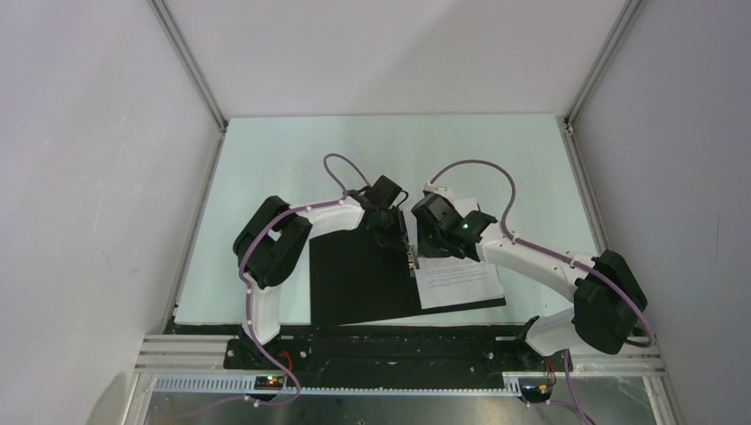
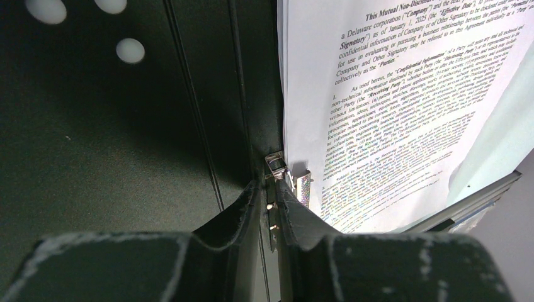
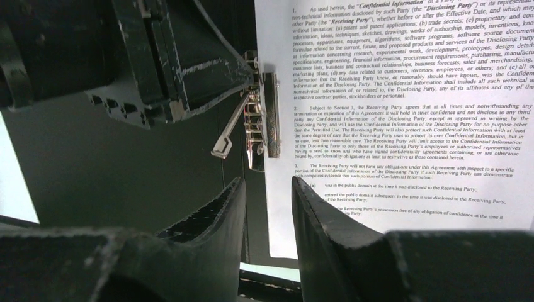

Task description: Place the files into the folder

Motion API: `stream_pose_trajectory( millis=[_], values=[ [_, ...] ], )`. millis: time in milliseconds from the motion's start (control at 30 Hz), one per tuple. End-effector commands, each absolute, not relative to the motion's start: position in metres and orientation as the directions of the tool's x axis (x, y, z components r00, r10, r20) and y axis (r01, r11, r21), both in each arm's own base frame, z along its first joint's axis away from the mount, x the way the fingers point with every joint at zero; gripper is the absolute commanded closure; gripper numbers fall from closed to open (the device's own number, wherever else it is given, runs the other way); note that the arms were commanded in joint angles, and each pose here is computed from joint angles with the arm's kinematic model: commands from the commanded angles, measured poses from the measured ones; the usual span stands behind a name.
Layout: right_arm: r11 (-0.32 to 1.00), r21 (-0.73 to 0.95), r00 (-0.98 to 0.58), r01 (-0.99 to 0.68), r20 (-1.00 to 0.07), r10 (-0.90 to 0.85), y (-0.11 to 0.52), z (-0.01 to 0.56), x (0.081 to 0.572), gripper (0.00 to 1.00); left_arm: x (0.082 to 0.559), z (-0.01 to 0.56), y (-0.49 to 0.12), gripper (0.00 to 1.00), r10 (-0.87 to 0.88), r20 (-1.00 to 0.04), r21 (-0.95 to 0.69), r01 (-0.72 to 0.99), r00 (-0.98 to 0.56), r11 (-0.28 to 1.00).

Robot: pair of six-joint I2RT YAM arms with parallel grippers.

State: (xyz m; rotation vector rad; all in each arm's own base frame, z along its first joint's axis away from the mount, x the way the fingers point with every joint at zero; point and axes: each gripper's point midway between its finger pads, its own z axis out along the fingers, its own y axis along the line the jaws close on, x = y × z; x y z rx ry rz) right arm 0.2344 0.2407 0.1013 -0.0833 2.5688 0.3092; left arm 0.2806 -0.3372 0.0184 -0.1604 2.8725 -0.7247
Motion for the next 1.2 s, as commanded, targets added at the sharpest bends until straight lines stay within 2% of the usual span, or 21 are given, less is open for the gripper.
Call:
stream_pose_trajectory(
  millis=[0,300,767,1167],
  values=[
    [0.957,0.282,-0.834,-0.067,-0.542,0.101,0.253,0.124,0.247,0.62,0.277,0.017,-0.329,0.80,-0.140,-0.157,-0.442,-0.057,-0.978,0.895],
    [0.956,0.291,-0.820,-0.028,-0.553,0.144,0.274,0.120,0.255,0.60,0.275,0.015,-0.329,0.80,-0.139,-0.151,-0.439,-0.060,-0.979,0.897],
    [0.962,0.274,-0.832,0.012,-0.531,0.162,0.280,0.099,0.259,0.63,0.275,0.013,-0.328,0.80,-0.141,-0.146,-0.436,-0.064,-0.979,0.897],
    [0.969,0.246,-0.846,0.022,-0.511,0.149,0.276,0.092,0.253,0.78,0.274,0.012,-0.327,0.80,-0.143,-0.141,-0.435,-0.069,-0.980,0.898]
  ],
)
